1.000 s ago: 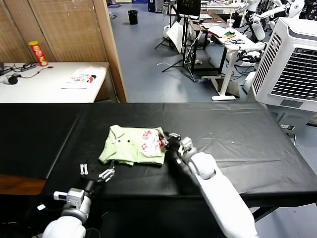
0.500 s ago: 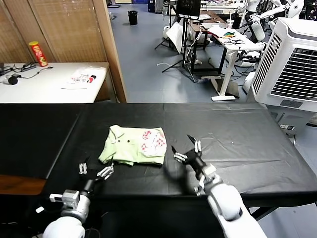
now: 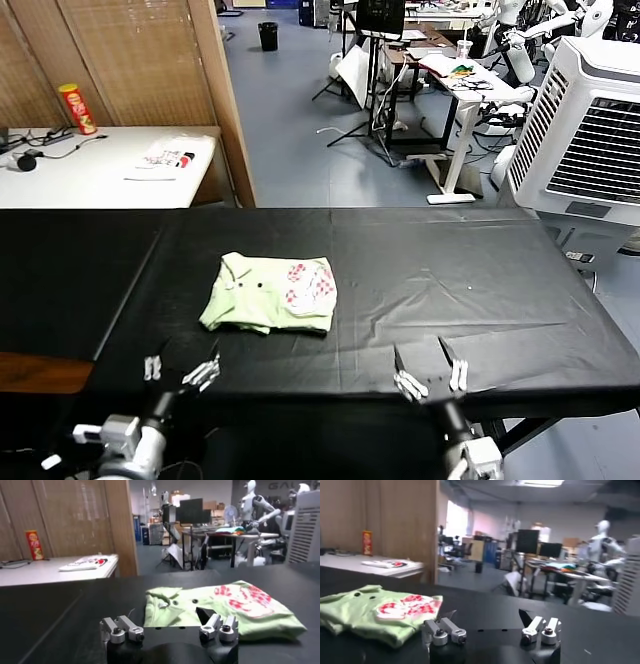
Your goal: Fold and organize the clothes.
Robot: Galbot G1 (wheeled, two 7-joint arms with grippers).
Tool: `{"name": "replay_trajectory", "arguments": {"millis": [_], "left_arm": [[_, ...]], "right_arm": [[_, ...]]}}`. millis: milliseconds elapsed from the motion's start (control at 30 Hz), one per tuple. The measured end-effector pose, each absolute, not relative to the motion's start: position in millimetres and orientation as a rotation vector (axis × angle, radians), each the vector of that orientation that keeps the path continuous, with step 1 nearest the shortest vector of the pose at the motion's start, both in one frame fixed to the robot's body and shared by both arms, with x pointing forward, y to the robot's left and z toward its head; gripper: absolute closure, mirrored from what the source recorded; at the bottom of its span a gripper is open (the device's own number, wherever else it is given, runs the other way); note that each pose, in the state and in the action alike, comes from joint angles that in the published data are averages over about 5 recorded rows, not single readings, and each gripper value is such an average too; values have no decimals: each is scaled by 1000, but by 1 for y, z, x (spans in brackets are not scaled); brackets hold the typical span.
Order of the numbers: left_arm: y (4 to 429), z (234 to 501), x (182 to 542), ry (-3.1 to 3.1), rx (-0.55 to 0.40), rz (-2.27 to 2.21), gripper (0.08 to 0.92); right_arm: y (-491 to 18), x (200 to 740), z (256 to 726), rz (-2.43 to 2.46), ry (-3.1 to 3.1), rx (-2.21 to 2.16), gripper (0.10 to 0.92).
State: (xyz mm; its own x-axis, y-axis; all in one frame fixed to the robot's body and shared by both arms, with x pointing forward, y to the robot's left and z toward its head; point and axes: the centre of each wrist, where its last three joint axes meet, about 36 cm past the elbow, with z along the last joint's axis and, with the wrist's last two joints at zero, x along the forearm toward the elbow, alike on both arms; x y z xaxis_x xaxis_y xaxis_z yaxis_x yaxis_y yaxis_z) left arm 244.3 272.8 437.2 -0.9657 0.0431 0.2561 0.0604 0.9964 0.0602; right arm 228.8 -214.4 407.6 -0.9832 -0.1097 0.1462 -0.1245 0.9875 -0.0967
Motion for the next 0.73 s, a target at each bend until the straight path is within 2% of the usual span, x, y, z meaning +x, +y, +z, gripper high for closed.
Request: {"name": "replay_trajectory", "arguments": {"millis": [367, 733], "left_arm": [[272, 445, 212, -2809, -47, -35, 201], [284, 446, 198, -2765, -39, -36, 201]], "right_arm": [[-205, 174, 429, 99, -2839, 74, 224], [-203, 162, 433, 89, -2799, 61, 224]]}}
